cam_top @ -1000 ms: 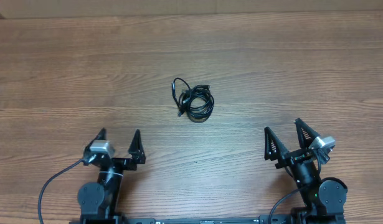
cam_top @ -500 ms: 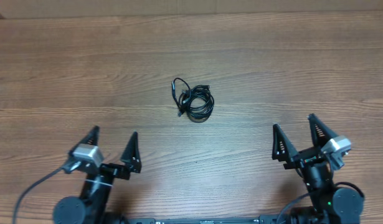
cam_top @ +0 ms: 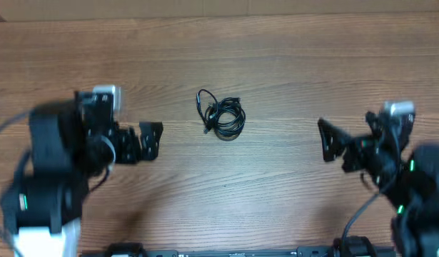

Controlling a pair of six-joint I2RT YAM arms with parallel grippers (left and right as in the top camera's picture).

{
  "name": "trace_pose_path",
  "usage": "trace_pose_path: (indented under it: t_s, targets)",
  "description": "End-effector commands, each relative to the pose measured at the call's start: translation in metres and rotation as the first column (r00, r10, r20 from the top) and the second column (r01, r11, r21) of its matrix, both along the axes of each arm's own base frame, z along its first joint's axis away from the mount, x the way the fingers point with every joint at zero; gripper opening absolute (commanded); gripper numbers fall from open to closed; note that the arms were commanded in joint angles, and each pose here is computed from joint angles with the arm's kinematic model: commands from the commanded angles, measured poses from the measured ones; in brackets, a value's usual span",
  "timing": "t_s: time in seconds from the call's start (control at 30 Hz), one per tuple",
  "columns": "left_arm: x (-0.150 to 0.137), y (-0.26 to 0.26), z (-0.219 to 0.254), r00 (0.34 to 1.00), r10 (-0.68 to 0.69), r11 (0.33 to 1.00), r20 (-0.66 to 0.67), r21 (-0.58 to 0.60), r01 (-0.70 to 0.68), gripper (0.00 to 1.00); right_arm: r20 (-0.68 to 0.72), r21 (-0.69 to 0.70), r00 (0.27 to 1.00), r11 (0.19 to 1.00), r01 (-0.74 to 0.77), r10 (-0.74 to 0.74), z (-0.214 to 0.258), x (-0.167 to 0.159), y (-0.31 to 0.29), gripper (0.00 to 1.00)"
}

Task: Untangle cables
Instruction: 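Raise both arms and move the grippers toward the black cable bundle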

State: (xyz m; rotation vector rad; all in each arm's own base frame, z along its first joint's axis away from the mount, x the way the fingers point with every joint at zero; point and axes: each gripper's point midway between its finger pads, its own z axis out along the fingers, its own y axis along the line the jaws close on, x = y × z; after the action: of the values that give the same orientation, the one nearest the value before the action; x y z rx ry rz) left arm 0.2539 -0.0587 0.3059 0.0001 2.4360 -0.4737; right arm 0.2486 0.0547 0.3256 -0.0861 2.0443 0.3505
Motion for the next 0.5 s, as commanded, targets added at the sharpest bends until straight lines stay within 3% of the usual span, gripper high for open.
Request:
trace_pose_path:
  t_s: [0.0,0.17,0.3,0.47]
  targets:
    - [0.011,-0.016,0.002,0.99,-0.087,0.995,-0.115,-0.057,0.081,1.0,-0.099,0.01,0.993,0.998,-0.066,0.067,0.018,0.014,0.011,1.0]
    - [0.017,-0.041,-0.023,0.93,-0.16,0.968,-0.331,-0.239,0.082,1.0,-0.269,0.214,0.909,0.94,-0.264,0.317,0.011,0.029,0.057,1.0]
    - [0.018,-0.038,-0.044,0.892,-0.162,0.973,-0.421,-0.217,0.075,1.0,-0.32,0.356,0.833,0.872,-0.337,0.452,-0.005,0.042,0.081,1.0]
    - [0.021,-0.027,-0.057,0.88,-0.115,0.987,-0.46,-0.151,0.05,1.0,-0.39,0.434,0.785,0.848,-0.304,0.481,-0.034,0.071,0.094,1.0]
